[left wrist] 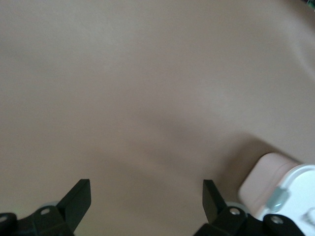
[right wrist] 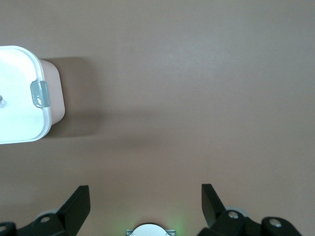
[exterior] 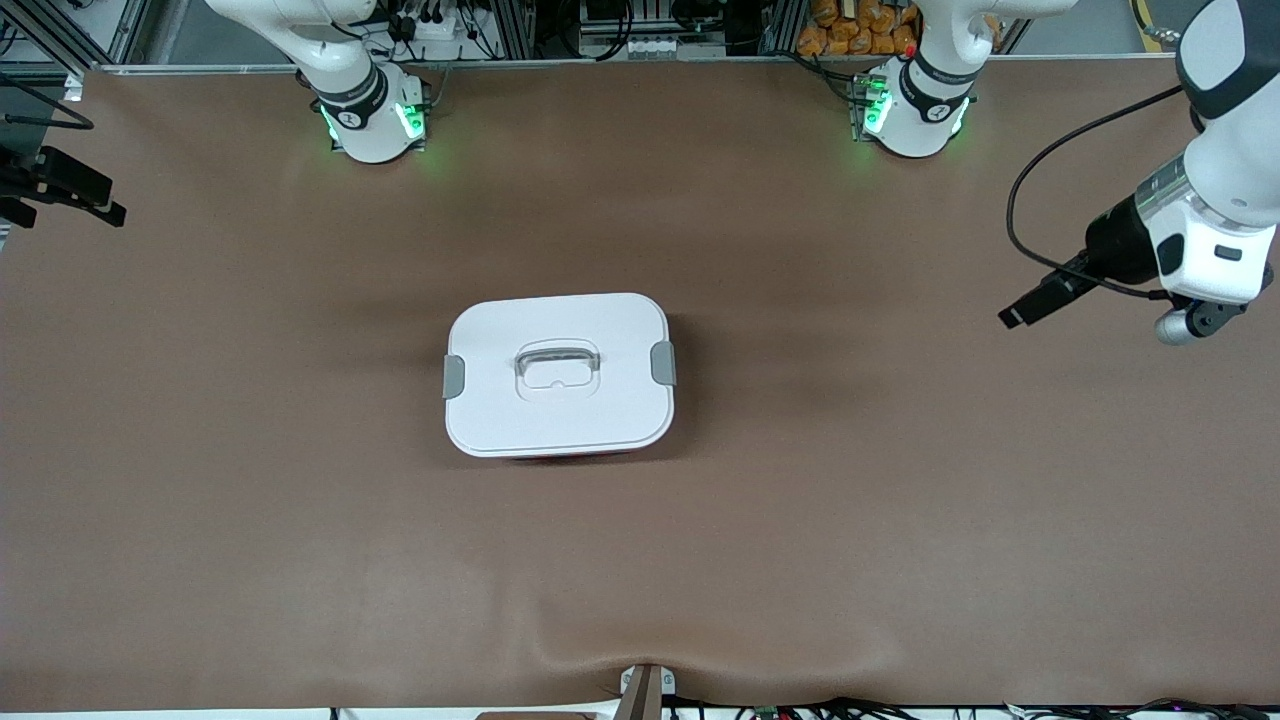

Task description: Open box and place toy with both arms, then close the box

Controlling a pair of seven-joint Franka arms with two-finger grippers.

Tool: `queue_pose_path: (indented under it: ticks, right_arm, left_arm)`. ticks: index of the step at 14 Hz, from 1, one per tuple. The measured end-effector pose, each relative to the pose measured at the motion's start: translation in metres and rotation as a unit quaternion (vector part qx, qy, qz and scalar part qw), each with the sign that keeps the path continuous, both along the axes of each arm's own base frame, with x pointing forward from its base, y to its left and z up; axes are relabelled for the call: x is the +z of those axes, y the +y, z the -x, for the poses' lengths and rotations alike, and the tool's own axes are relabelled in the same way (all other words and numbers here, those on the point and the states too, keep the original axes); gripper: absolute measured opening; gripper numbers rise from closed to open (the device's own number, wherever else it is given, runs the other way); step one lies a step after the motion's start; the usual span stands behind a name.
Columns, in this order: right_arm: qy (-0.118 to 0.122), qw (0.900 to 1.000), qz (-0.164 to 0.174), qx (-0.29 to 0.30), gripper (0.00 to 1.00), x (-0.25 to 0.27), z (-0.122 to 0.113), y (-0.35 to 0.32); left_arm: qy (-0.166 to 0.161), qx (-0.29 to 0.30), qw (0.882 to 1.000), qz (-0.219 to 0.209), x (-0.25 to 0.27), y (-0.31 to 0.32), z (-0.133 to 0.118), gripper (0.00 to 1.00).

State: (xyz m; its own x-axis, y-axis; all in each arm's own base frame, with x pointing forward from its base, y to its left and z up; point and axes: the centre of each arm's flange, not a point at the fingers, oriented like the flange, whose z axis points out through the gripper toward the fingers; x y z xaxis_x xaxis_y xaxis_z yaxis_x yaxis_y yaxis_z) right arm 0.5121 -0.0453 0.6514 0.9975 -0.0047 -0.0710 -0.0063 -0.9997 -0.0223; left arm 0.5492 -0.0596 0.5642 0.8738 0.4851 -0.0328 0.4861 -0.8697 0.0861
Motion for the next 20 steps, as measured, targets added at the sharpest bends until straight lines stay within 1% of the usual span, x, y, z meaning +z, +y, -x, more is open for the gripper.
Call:
queue_pose_path:
  ticks: [2,4,6,8,9,13,15,18,20]
  right_arm:
    - [0.000,1.000,-0.001,0.006,1.00,0.000,-0.001,0.006]
    - [0.000,1.000,-0.001,0.018,1.00,0.000,-0.002,0.019]
    - [0.001,1.000,-0.001,0.027,1.00,-0.001,-0.003,0.029]
    - [0.009,1.000,-0.004,0.028,1.00,-0.010,-0.008,0.030]
    - [0.014,0.999,-0.012,0.028,1.00,-0.016,-0.011,0.032]
    - [0.031,0.998,-0.049,0.028,1.00,-0.037,-0.024,0.039]
    - [0.040,0.997,-0.063,0.028,1.00,-0.048,-0.030,0.042]
    - [0.045,0.996,-0.067,0.027,1.00,-0.057,-0.036,0.043]
    - [0.043,0.996,-0.067,0.027,1.00,-0.056,-0.040,0.043]
  left_arm:
    - [0.010,-0.052,0.999,-0.011,0.013,0.003,0.009,1.00]
    - [0.011,-0.102,0.995,-0.012,0.028,0.009,0.013,1.00]
    - [0.010,-0.152,0.988,-0.015,0.044,0.017,0.016,1.00]
    - [0.012,-0.195,0.980,-0.035,0.053,0.020,0.018,1.00]
    - [0.011,-0.211,0.976,-0.044,0.057,0.019,0.018,1.00]
    - [0.024,-0.251,0.966,-0.051,0.064,0.014,0.025,1.00]
    - [0.021,-0.273,0.960,-0.054,0.069,0.014,0.028,1.00]
    - [0.018,-0.286,0.956,-0.056,0.071,0.007,0.029,1.00]
    - [0.015,-0.288,0.956,-0.057,0.072,0.005,0.029,1.00]
